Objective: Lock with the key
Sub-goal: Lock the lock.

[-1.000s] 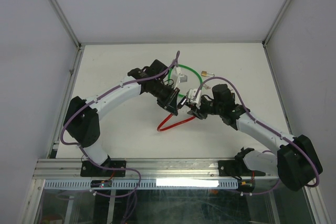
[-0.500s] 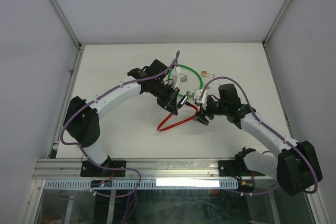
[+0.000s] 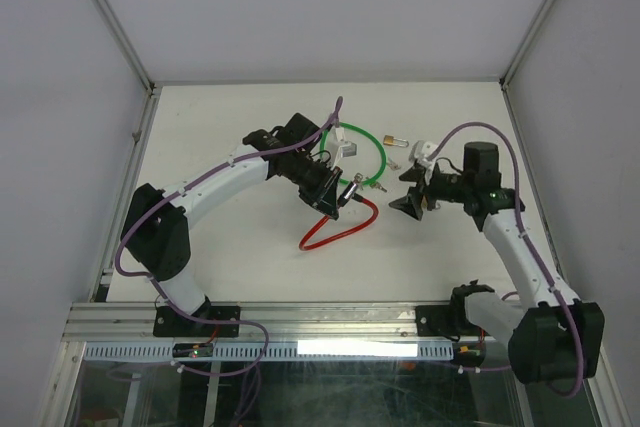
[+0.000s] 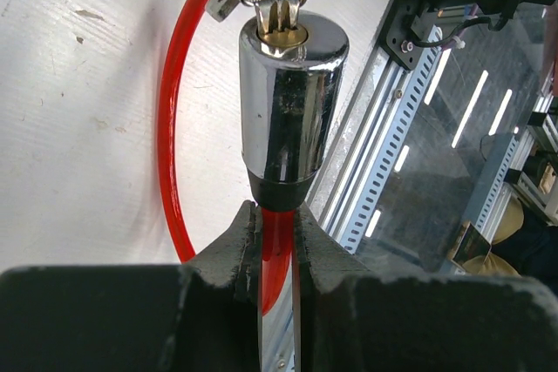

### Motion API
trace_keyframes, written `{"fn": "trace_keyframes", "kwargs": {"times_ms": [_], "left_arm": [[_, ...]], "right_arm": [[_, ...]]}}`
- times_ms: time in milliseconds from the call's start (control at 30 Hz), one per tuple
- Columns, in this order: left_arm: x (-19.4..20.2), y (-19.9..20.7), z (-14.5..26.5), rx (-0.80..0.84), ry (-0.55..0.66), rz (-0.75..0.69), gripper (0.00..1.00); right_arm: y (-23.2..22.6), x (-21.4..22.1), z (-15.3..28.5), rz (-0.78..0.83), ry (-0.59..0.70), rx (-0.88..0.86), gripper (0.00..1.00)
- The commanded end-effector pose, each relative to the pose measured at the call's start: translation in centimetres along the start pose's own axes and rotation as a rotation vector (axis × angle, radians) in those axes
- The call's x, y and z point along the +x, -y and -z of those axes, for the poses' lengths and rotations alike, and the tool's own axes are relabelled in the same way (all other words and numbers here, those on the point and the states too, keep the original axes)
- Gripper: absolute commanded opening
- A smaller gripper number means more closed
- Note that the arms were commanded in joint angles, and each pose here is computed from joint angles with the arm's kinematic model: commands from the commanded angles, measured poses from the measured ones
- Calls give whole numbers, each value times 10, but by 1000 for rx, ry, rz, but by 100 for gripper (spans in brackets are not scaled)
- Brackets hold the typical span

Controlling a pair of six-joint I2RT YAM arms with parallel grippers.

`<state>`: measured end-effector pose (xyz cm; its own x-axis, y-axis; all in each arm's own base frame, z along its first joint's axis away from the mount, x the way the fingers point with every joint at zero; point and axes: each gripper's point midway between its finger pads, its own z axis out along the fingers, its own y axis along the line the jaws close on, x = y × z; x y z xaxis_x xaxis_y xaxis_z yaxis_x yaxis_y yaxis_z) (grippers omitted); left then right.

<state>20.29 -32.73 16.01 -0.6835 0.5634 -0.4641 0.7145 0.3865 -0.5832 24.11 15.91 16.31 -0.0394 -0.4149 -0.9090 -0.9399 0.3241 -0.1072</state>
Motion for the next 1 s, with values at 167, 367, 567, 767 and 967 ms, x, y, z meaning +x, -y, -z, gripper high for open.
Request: {"fn": "trace_keyframes", "kwargs": {"times_ms": [167, 367, 567, 767, 967], "left_arm": [[5, -9, -3, -39, -31, -6, 0], [5, -10, -3, -38, -33, -6, 0], [6, -11, -6, -33, -40, -7, 0], [6, -10, -6, -30, -41, -10, 0], [6, -9, -7, -27, -43, -11, 0]], "right_arm": [[33, -91, 17, -607, 169, -260, 66], [33, -94, -10, -747, 87, -312, 64], [26, -91, -29, -753, 51, -332, 53], [23, -84, -45, -773, 8, -344, 45], [20, -82, -54, -782, -10, -365, 40]]}}
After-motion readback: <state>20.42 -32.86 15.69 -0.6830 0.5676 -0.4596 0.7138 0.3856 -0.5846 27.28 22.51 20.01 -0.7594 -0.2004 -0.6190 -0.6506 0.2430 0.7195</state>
